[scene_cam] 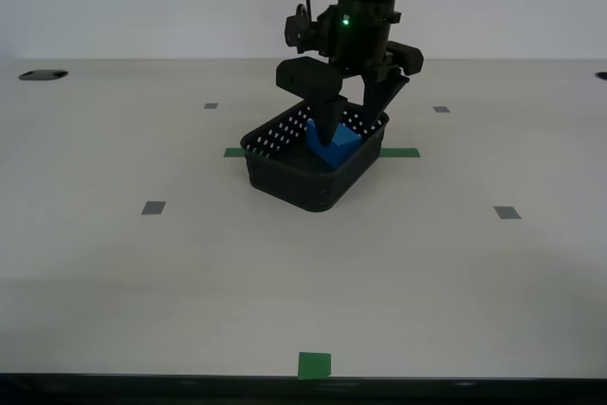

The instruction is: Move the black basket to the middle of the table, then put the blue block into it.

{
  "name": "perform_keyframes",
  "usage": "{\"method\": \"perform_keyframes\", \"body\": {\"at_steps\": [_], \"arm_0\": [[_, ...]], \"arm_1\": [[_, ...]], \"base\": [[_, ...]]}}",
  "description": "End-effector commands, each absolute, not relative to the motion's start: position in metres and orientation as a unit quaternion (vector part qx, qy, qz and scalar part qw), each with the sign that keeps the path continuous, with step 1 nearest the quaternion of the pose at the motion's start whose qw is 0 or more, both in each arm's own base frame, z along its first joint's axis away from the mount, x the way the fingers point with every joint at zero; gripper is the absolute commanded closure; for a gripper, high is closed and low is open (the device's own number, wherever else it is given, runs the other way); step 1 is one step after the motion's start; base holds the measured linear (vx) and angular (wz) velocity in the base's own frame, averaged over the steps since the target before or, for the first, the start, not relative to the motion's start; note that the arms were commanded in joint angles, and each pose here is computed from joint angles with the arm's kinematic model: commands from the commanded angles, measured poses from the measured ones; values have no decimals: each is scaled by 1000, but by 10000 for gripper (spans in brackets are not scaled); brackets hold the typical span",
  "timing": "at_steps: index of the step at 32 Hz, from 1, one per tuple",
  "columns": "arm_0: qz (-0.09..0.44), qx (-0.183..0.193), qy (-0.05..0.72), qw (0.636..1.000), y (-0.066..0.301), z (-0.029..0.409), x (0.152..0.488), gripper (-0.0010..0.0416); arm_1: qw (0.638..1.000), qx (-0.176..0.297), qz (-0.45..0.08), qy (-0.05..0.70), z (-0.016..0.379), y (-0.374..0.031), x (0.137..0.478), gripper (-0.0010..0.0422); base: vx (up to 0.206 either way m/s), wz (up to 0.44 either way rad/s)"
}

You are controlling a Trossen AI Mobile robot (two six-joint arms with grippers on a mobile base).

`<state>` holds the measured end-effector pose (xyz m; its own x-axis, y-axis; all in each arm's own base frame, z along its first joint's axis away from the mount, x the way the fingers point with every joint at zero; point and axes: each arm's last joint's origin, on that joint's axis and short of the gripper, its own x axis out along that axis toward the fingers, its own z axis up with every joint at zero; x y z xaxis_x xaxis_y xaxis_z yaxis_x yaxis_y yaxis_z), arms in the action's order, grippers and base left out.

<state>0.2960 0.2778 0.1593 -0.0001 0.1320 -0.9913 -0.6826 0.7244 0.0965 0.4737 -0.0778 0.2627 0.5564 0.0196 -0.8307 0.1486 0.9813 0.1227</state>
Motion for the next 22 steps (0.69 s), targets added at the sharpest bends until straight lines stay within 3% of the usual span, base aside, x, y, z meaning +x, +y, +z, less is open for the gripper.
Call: {"method": "perform_keyframes", "body": {"at_steps": [1, 6, 13, 22], "arm_0": [[305, -213, 633, 679, 280, 162, 298, 34], [307, -211, 628, 683, 281, 162, 299, 23], [309, -210, 624, 687, 281, 162, 300, 56], [311, -208, 617, 692, 283, 162, 301, 50]], "arm_1": [[878, 90, -38, 469, 263, -78, 474, 224], [878, 90, -38, 469, 263, -78, 474, 224], [878, 90, -37, 469, 263, -78, 474, 224], [878, 90, -38, 469, 263, -78, 474, 224]], "base": [[0, 0], [0, 0], [0, 0], [0, 0]]}}
